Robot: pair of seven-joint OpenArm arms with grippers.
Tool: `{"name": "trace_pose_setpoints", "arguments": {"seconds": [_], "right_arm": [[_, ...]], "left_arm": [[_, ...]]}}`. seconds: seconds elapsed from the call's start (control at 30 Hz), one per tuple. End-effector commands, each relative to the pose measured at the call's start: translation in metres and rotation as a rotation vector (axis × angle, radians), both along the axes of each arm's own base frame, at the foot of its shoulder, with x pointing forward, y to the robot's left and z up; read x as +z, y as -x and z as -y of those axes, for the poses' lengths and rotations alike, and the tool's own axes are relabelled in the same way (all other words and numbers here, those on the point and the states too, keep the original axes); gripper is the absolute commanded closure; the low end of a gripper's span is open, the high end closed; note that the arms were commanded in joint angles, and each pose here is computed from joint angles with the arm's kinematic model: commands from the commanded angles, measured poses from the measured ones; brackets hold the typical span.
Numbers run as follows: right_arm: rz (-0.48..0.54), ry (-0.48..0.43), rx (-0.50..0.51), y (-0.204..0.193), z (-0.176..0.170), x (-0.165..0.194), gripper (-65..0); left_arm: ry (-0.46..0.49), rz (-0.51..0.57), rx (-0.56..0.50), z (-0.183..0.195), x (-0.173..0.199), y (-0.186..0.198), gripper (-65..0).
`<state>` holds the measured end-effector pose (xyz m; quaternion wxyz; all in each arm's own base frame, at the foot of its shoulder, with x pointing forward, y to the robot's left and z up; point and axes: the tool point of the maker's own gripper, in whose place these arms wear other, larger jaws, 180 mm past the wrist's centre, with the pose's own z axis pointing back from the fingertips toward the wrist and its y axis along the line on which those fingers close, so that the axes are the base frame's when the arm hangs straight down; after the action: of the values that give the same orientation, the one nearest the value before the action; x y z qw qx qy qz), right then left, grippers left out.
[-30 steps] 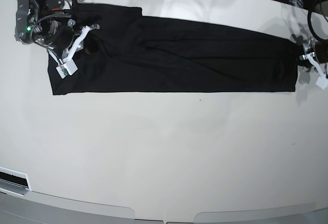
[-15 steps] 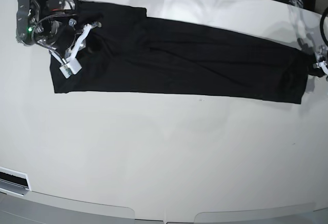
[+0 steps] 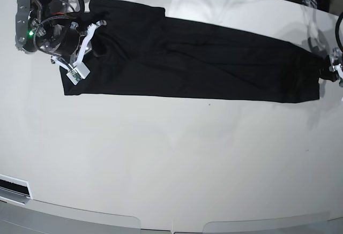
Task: Layout the t-shirt on the table in an organized manner, then fold the t-shirt properly
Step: 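Fold the strip end with the left gripper over toward the right gripper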
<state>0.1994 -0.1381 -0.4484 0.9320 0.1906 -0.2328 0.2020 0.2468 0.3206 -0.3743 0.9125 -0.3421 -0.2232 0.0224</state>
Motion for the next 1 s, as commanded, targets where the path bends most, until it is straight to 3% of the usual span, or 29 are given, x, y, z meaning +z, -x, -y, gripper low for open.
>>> {"name": "trace_pose_setpoints", "arguments": {"seconds": [0.0, 0.2, 0.37, 0.53, 0.97], "right_arm": [[0.043, -0.010, -0.002, -0.010, 0.001, 0.010, 0.0], [0.047, -0.015, -0.004, -0.011, 0.000, 0.010, 0.0], [0.052, -0.018, -0.006, -0.011, 0.000, 0.011, 0.0], [0.052, -0.018, -0.006, -0.011, 0.000, 0.011, 0.0], [0.048, -0.015, -0.005, -0.011, 0.000, 0.010, 0.0]], "left_arm": [[-0.019, 0.063, -0.029, -0.003, 0.021, -0.013, 0.0], [-0.036, 0.165, -0.211, 0.044, 0.045, -0.023, 0.0], [0.032, 0.275, -0.345, 0.111, 0.058, -0.023, 0.0], [0.148, 0.349, -0.377, 0.167, 0.063, -0.018, 0.0], [0.344, 0.311, -0.451, 0.248, 0.048, 0.003, 0.0]]}}
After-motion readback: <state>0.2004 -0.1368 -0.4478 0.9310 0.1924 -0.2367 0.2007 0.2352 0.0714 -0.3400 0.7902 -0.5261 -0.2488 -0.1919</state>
